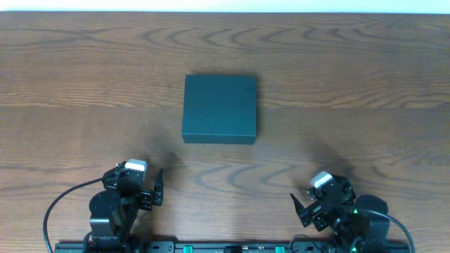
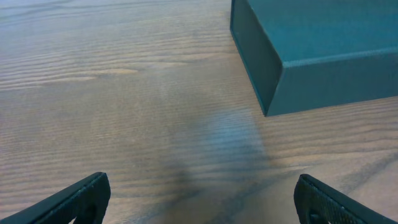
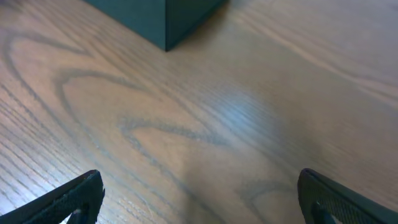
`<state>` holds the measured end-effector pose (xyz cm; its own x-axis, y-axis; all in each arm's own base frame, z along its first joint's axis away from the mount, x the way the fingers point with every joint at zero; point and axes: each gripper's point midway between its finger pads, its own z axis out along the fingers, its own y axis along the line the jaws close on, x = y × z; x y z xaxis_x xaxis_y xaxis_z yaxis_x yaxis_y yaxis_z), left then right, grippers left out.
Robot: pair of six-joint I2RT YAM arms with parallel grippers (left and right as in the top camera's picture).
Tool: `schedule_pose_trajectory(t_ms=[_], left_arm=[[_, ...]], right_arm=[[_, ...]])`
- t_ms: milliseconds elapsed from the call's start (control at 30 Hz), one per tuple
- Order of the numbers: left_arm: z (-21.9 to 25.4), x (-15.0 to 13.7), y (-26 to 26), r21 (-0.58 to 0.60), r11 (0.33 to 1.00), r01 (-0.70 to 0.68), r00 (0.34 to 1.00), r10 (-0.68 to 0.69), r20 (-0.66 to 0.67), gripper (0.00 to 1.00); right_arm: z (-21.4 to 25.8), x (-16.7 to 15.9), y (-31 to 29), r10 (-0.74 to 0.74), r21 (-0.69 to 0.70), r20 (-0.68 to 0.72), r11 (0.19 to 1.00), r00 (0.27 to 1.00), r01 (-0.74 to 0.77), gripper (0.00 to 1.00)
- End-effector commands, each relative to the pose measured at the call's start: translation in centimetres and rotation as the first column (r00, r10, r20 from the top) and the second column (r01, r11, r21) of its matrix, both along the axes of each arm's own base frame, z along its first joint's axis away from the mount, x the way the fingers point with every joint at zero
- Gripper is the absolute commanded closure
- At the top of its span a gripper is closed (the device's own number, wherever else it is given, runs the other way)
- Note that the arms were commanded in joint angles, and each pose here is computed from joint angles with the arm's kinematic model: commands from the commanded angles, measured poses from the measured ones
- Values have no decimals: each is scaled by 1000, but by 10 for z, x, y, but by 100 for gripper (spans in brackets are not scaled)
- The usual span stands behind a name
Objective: Pack container
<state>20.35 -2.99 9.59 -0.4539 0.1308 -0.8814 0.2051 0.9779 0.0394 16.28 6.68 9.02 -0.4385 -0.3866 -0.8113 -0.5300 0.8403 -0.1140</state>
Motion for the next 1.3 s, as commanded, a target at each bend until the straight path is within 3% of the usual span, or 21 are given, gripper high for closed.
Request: schedule_pose_trajectory(t_ms=[0, 1267], left_arm=[[-2, 0, -2, -13, 1000, 9, 1000, -9, -2, 5], [-2, 0, -2, -13, 1000, 9, 1000, -9, -2, 4]], right_arm=[[-8, -2, 4, 26, 0, -11, 1000, 1000, -26, 1], [-15, 2, 4, 26, 0, -10, 1000, 1000, -26, 1]])
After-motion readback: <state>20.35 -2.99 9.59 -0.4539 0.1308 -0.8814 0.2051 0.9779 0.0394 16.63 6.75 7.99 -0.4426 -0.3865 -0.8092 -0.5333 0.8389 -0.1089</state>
